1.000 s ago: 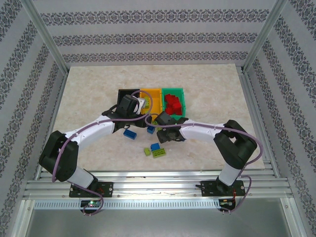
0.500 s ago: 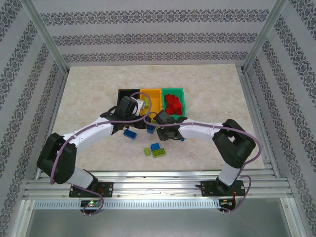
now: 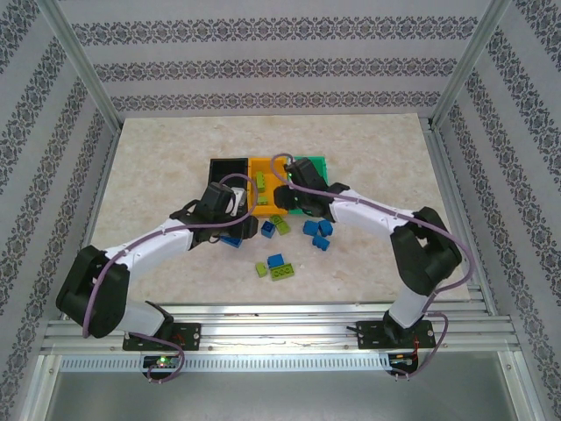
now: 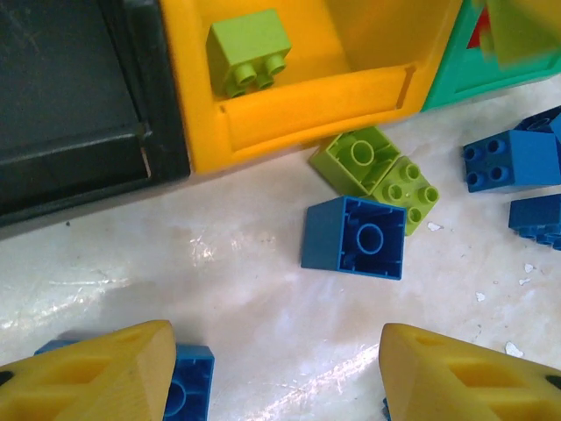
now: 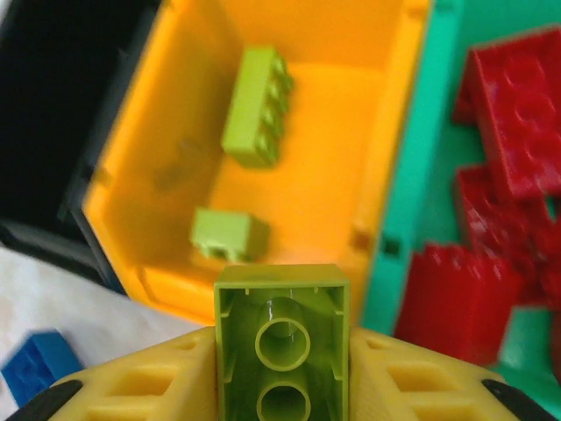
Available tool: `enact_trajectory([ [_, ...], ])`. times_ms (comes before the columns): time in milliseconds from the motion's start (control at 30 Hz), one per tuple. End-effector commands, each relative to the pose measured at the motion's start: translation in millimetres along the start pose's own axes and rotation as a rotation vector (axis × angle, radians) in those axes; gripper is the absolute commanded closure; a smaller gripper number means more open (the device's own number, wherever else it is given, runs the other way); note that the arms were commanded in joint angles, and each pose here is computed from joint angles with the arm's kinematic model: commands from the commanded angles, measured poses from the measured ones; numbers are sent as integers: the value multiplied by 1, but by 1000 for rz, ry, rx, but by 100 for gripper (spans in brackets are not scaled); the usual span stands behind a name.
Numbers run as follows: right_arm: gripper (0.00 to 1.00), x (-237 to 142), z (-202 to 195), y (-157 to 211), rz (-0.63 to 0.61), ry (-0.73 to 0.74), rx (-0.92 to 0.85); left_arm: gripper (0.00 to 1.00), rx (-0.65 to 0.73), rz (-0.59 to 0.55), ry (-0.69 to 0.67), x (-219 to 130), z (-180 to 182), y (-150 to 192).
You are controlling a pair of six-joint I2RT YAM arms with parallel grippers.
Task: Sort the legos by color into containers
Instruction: Place the lego in the container, then pick up the lego from the center of the table.
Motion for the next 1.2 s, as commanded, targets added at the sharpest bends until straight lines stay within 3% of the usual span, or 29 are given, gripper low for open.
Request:
enact_trajectory([
  [0, 60, 12, 19, -17, -11, -65, 46, 37, -35, -69, 24, -7, -1, -9],
  [233, 46, 23, 25, -28, 2, -74, 52, 37, -42, -73, 55, -8, -3, -5],
  [433, 45, 13, 18, -12, 23, -87, 29, 37, -48, -66, 47, -7, -1, -3],
  [900, 45, -9, -24, 65, 85, 53, -129, 37, -163, -135, 97, -1, 14, -13],
  [1167, 45, 1, -31, 82, 133, 103, -170, 37, -178, -157, 102, -4, 16, -15],
])
Point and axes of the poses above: each hand's point on the last joint's axis, 136 mm out from that joint toward the fingers, its own x axis out along the fingers, its own z axis along the line the jaws close on, y = z × x, the point moved 6 cm from there along -x, back along the fingers, and after that the axes turned 15 degrees about x, right-handed, at the moved point
